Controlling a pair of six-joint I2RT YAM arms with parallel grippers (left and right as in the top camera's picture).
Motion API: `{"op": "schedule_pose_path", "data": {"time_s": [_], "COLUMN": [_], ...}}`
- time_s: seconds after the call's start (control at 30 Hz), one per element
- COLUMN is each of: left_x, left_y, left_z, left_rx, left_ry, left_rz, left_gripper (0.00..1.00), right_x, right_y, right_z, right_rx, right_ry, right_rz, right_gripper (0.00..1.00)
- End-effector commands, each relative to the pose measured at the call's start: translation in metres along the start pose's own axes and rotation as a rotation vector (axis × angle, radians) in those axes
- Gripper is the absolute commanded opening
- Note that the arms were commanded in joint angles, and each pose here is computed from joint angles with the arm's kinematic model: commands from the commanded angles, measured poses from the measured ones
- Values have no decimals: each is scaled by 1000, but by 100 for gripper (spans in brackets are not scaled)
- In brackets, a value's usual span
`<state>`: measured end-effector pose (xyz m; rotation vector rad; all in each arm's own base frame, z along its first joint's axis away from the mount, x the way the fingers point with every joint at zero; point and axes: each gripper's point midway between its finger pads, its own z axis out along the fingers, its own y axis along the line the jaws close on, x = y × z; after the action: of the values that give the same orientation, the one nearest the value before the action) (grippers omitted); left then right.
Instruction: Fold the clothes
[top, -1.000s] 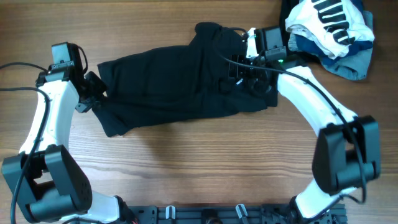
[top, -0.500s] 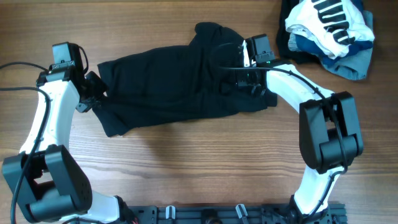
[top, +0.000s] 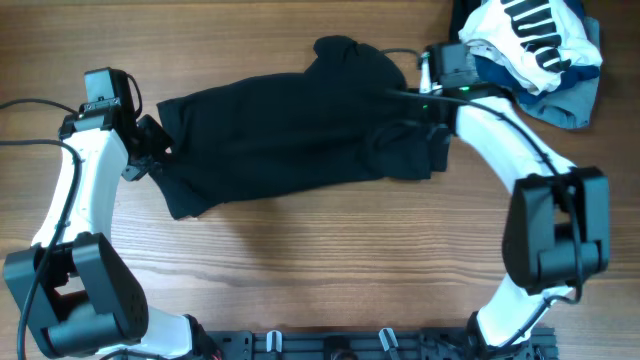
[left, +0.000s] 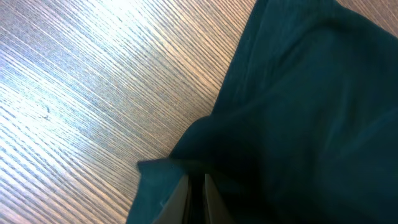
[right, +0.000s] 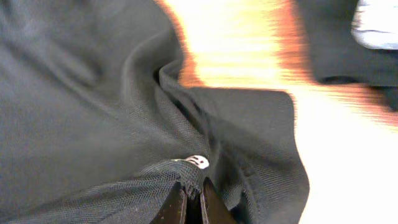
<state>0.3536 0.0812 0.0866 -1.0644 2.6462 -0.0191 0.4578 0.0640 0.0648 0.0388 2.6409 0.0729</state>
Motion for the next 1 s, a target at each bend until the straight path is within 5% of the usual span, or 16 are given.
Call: {"op": "schedule_pose_path", "data": {"time_s": [0.0, 0.5, 0.97], "left_x": [-7, -6, -6], "left_y": [0, 1, 1], "left_z": [-2, -2, -2], "left_rx": [-15, -17, -17], "left_ry": [-29, -25, -25], "left_rz": [15, 15, 16], "left_gripper": [4, 4, 4], "right_x": [-28, -13, -3], "right_y": [-23, 6, 22], "right_z": [-28, -29, 22], "right_rx": [-19, -210, -154], "right_ry": [-77, -5, 7], "right_rz": [89, 82, -10], "right_gripper": [4, 29, 35]}}
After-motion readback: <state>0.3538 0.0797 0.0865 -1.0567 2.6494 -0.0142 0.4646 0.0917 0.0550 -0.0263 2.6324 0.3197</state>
